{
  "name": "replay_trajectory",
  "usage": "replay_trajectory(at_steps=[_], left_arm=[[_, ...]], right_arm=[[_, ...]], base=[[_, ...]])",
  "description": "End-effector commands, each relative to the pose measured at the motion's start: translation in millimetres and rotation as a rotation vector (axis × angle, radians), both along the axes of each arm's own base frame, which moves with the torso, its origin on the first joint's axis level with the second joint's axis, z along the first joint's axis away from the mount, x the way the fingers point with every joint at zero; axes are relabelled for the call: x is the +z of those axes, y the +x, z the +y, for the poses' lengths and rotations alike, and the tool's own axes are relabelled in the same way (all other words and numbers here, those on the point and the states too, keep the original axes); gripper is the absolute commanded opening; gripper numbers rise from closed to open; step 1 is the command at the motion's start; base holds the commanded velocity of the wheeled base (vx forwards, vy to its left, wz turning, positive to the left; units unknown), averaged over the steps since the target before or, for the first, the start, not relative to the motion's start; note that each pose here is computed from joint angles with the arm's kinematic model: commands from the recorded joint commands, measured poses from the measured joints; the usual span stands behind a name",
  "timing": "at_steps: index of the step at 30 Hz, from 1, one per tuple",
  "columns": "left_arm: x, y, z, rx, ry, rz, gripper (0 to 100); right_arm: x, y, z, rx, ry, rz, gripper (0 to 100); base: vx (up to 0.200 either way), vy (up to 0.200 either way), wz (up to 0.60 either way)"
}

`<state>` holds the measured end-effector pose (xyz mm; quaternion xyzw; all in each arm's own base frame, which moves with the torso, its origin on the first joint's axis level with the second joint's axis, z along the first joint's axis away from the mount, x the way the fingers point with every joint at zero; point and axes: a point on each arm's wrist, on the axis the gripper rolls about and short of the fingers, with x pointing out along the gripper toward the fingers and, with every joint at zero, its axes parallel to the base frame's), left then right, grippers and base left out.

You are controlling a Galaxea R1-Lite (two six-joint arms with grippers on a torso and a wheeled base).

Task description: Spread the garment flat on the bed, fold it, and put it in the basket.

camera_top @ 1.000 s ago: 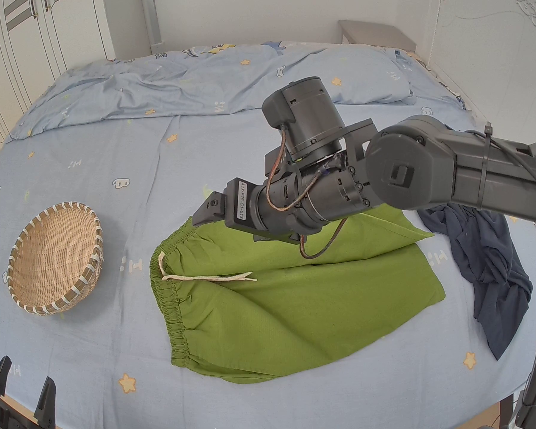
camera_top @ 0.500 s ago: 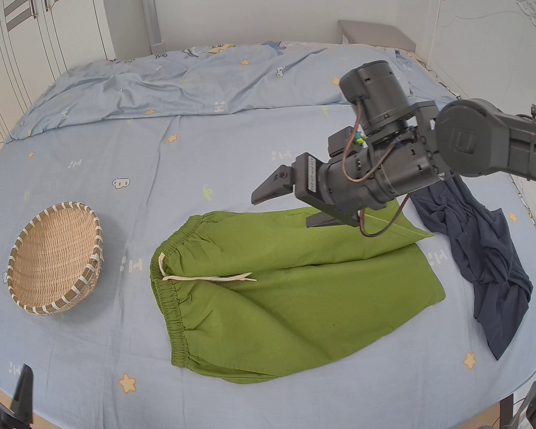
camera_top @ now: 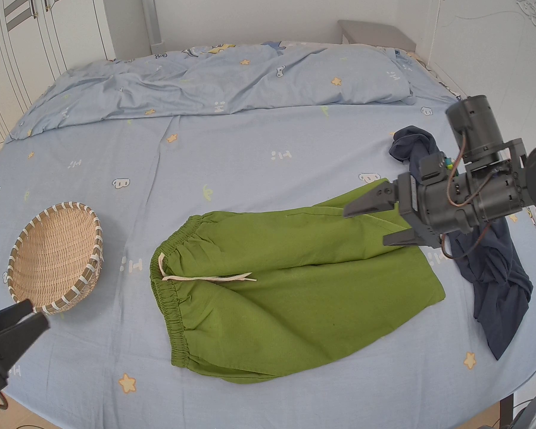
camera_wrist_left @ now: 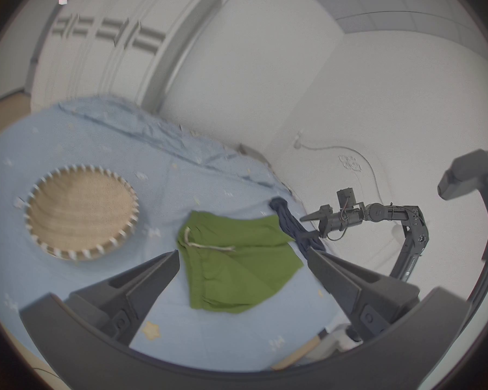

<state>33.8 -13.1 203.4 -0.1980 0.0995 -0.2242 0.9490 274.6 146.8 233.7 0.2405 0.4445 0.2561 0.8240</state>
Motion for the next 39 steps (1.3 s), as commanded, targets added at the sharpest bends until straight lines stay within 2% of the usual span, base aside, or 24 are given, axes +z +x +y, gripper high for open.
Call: replay_trajectory(at_steps=[1, 5, 6, 8, 10, 12, 13, 14, 15, 16, 21, 30, 39], left_arm=[[-85.6, 119.4, -37.9, -0.329, -0.165, 0.678, 100], [-114.1, 133.0, -36.2, -0.413, -0.156, 0.751, 100], [-125.6, 143.3, -34.0, -0.437, -0.116, 0.74, 100], [-136.4, 160.9, -28.3, -0.467, -0.017, 0.653, 100], [-140.7, 175.7, -20.9, -0.472, 0.022, 0.61, 100], [-148.5, 174.8, -20.8, -0.486, -0.002, 0.669, 100], [-148.5, 174.8, -20.8, -0.486, -0.002, 0.669, 100], [-164.8, 175.4, -18.6, -0.499, -0.029, 0.749, 100], [-166.4, 175.7, -18.3, -0.498, -0.03, 0.755, 100], [-185.3, 182.1, -15.5, -0.498, -0.037, 0.808, 100], [-185.7, 188.1, -5.6, -0.464, -0.041, 0.767, 100], [-188.8, 201.6, -19.2, -0.516, -0.034, 0.766, 100], [-182.5, 210.3, -28.9, -0.518, -0.064, 0.743, 100]], right_arm=[[-3.6, -47.8, -98.6, -0.209, 0.086, -0.019, 100], [-6.7, -52.3, -115.2, -0.191, 0.084, -0.051, 100], [-4.4, -52.0, -121.7, -0.174, 0.088, -0.079, 100], [0.6, -51.2, -127.0, -0.15, 0.098, -0.114, 100], [5.7, -48.5, -128.3, -0.142, 0.11, -0.129, 100], [3.9, -49.5, -128.0, -0.137, 0.11, -0.123, 100], [3.9, -49.5, -128.0, -0.137, 0.11, -0.123, 100], [1.1, -48.6, -127.3, -0.132, 0.107, -0.118, 100], [0.8, -48.3, -127.2, -0.132, 0.107, -0.116, 100], [2.4, -47.9, -126.9, -0.129, 0.107, -0.123, 100], [3.5, -47.3, -124.8, -0.119, 0.109, -0.137, 100], [2.6, -48.9, -121.7, -0.106, 0.109, -0.138, 100], [1.5, -49.1, -121.7, -0.107, 0.108, -0.135, 100]], base=[[0.0, 0.0, 0.0], [0.0, 0.0, 0.0], [0.0, 0.0, 0.0], [0.0, 0.0, 0.0], [0.0, 0.0, 0.0], [0.0, 0.0, 0.0], [0.0, 0.0, 0.0], [0.0, 0.0, 0.0], [0.0, 0.0, 0.0], [0.0, 0.0, 0.0], [0.0, 0.0, 0.0], [0.0, 0.0, 0.0], [0.0, 0.0, 0.0]])
